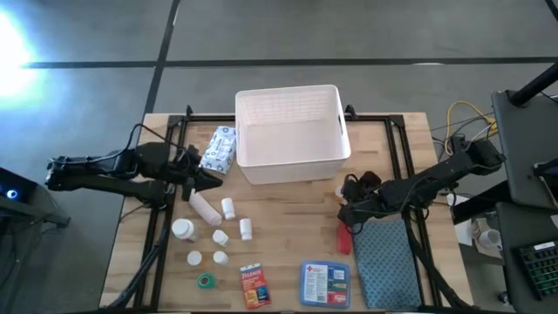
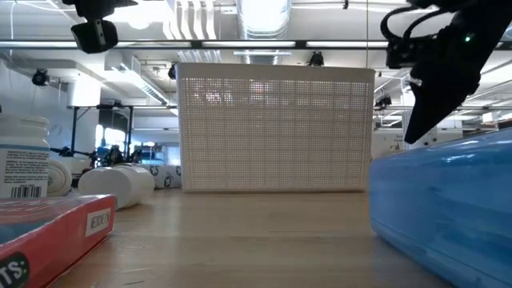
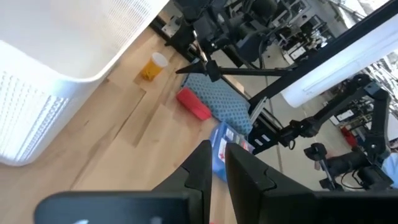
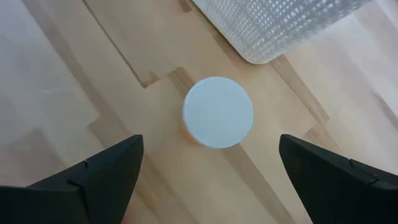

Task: Pick & place medical supplies in basket/bin
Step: Put the top orange medicine bottle into the white bin

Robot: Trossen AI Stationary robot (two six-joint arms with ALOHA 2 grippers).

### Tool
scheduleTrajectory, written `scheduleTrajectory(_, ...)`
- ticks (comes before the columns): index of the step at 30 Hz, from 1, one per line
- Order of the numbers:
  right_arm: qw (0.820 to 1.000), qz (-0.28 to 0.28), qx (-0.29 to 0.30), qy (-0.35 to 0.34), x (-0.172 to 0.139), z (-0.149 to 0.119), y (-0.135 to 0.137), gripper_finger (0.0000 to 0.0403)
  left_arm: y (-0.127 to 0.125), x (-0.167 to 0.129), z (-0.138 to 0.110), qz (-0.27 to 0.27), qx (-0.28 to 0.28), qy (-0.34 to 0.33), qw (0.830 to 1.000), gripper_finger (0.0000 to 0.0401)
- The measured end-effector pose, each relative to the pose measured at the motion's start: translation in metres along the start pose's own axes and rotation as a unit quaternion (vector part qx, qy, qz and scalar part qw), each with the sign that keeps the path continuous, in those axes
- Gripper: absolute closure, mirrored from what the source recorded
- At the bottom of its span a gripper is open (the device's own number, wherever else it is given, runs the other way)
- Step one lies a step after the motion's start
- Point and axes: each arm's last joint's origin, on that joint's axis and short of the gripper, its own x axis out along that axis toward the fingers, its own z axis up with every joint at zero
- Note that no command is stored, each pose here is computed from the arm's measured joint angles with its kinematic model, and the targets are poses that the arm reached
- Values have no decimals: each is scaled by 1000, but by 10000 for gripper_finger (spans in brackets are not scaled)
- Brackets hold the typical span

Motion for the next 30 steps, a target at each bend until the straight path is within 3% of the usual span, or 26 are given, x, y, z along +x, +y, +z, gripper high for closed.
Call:
scheduleTrajectory(8,999,18,37,1,24,3,-11,37,2,8,-1,14,-3,13,1000,374)
scheduleTrajectory(16,998,54,30,-1,36,4,-16,37,4,10,-1,25,-3,7,1000,374)
scheduleTrajectory(20,996,42,73,-6,42,4,-22,37,4,10,-1,25,-3,7,1000,374)
scheduleTrajectory(30,996,37,80,1,46,2,-25,37,4,10,-1,25,-3,7,1000,374)
